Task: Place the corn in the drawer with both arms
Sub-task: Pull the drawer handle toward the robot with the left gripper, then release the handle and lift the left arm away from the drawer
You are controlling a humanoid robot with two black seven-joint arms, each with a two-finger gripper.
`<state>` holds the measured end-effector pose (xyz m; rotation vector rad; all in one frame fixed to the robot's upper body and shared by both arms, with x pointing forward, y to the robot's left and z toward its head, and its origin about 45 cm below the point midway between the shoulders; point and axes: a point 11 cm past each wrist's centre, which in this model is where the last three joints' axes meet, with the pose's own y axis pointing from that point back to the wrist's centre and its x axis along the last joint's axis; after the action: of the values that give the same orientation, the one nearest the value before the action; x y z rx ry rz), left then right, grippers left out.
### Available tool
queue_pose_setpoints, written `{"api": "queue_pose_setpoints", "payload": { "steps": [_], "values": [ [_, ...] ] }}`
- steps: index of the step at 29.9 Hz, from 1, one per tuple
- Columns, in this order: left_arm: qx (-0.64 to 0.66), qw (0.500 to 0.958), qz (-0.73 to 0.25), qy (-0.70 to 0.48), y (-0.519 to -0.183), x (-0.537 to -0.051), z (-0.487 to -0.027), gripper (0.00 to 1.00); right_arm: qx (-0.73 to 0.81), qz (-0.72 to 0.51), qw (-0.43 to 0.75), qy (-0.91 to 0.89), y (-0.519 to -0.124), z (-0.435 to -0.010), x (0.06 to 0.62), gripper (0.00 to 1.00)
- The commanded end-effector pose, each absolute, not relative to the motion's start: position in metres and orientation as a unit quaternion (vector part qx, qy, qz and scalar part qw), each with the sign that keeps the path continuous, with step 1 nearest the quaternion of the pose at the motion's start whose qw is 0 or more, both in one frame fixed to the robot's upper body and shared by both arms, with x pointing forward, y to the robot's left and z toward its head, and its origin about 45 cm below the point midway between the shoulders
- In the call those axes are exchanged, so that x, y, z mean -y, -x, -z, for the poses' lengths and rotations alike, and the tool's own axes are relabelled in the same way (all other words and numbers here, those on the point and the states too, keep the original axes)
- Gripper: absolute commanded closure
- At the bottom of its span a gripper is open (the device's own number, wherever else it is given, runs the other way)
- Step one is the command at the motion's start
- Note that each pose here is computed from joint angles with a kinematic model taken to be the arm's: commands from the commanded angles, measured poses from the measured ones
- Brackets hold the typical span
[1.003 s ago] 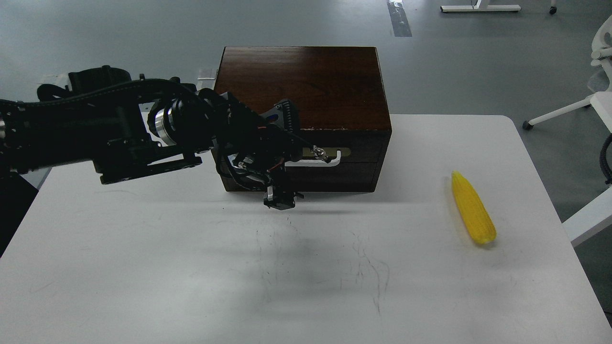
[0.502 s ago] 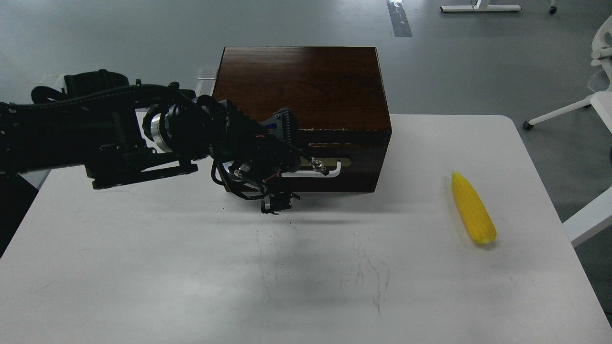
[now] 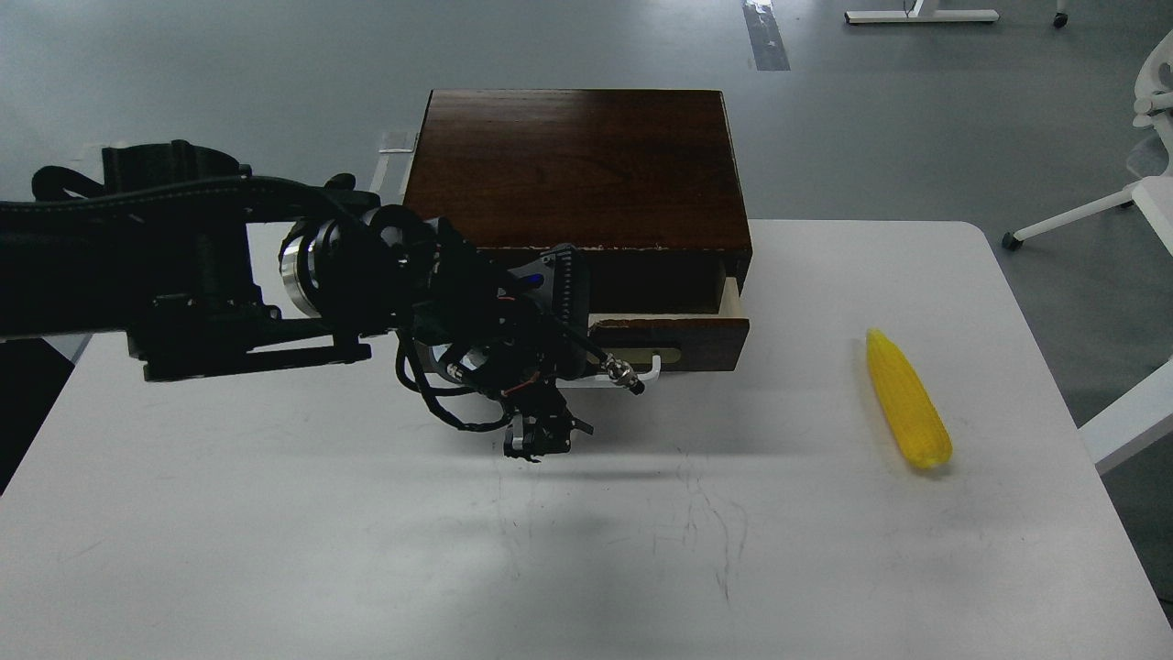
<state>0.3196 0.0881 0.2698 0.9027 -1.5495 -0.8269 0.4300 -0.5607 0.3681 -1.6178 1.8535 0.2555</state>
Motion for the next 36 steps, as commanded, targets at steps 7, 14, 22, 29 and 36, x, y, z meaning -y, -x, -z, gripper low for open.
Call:
{"api": "queue_pose_setpoints", "payload": {
  "steps": [7,14,22,29,36],
  "values": [
    [0.657,0.551,0.354,-0.374,-0.314,-0.087,-0.271,0.31,-0.709,-0.097,0.327,0.617,-0.429,-0.368,0.562,0.00],
    [0.662,0.548,0.360,-0.363,-0.306,-0.083,-0.274,0.31,-0.709,-0.098,0.326,0.618,-0.430,-0.367,0.561,0.00],
    [0.684,0.576,0.300,-0.333,-0.314,-0.062,-0.319,0.04,-0.710,-0.098,0.323,0.618,-0.429,-0.366,0.561,0.00],
    [0.555,0.795,0.119,-0.213,-0.328,-0.067,-0.408,0.03,-0.725,-0.100,0.232,0.641,-0.430,-0.344,0.557,0.00],
    [0.281,0.945,-0.166,-0.017,-0.430,-0.111,-0.462,0.02,-0.711,-0.045,0.114,0.693,-0.448,-0.367,0.535,0.00]
  ]
}}
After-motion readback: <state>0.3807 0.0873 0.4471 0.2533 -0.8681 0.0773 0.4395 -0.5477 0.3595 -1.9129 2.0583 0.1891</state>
